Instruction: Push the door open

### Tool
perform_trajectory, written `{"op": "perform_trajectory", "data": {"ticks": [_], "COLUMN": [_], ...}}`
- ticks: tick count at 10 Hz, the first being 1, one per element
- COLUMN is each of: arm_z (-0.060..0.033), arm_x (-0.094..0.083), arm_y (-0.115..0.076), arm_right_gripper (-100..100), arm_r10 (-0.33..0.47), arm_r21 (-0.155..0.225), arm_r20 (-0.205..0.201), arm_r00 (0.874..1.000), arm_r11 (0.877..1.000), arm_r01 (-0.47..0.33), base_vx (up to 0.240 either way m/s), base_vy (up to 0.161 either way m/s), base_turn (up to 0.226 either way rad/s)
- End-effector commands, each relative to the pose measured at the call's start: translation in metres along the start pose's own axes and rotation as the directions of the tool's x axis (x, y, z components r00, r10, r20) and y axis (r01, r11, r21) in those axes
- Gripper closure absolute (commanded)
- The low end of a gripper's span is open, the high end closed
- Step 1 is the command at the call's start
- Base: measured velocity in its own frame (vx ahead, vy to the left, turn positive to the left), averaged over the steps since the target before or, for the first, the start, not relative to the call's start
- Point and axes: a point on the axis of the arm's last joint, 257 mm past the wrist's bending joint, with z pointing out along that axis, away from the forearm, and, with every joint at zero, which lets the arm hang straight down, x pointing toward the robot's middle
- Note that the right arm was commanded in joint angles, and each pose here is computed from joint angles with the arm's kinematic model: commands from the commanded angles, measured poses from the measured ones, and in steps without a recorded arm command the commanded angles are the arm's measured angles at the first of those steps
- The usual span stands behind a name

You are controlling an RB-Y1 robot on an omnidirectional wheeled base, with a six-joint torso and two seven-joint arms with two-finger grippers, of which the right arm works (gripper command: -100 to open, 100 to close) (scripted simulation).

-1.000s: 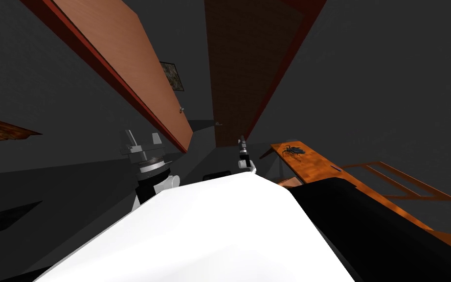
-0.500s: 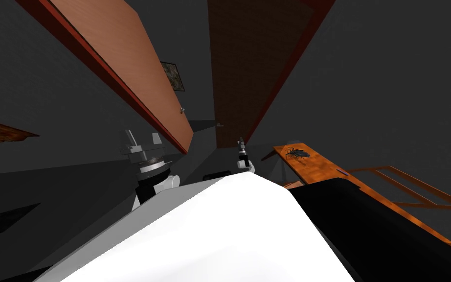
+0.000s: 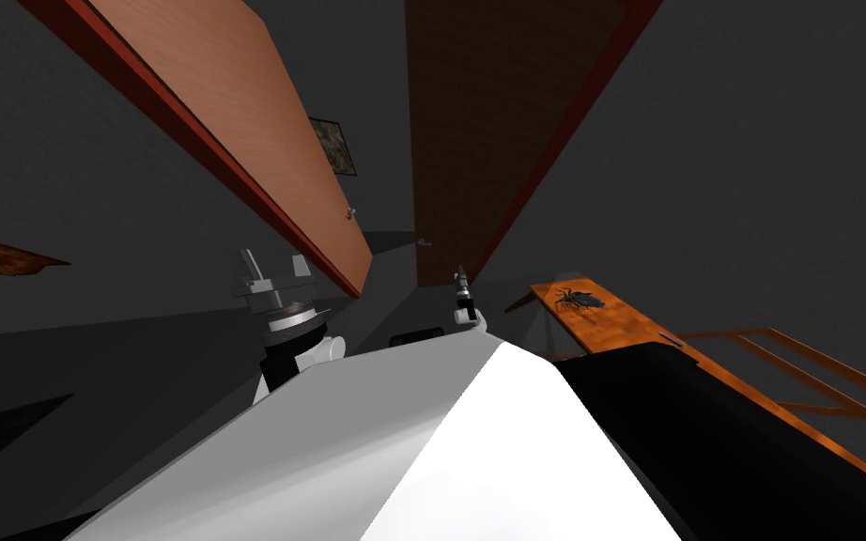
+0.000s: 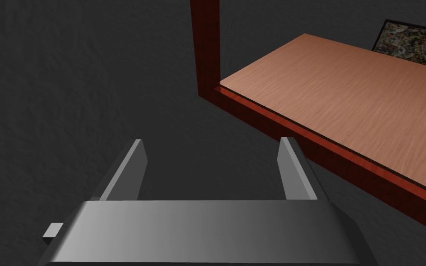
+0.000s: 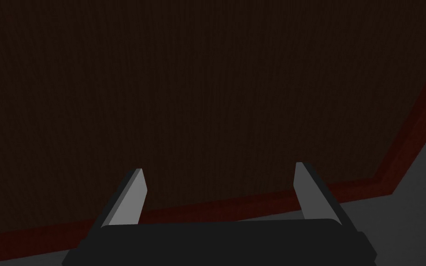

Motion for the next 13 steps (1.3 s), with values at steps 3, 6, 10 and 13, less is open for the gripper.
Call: {"op": "perform_trajectory", "data": {"ticks": [3,6,10,13], "arm_z": [-0.0021,-0.0047,-0.0089,-0.0124], "arm_x": [0.004,0.009,0.017,0.024], "arm_y": [-0.021,-0.037,-0.057,-0.07], "arm_right_gripper": [-100,-100,-100,-100], "arm_r10": [0.001,0.005,0.012,0.019], "arm_r21": [0.033,0.06,0.094,0.118], "arm_r20": [-0.002,-0.004,-0.007,-0.009], "arm_r00": [1.0,1.0,1.0,1.0], "arm_r11": [0.999,0.998,0.995,0.993], "arm_r01": [-0.001,-0.004,-0.011,-0.018], "base_vx": [0.103,0.099,0.107,0.097], "base_vy": [0.023,0.021,0.015,0.017], "base_turn": [0.02,0.018,0.018,0.016]}}
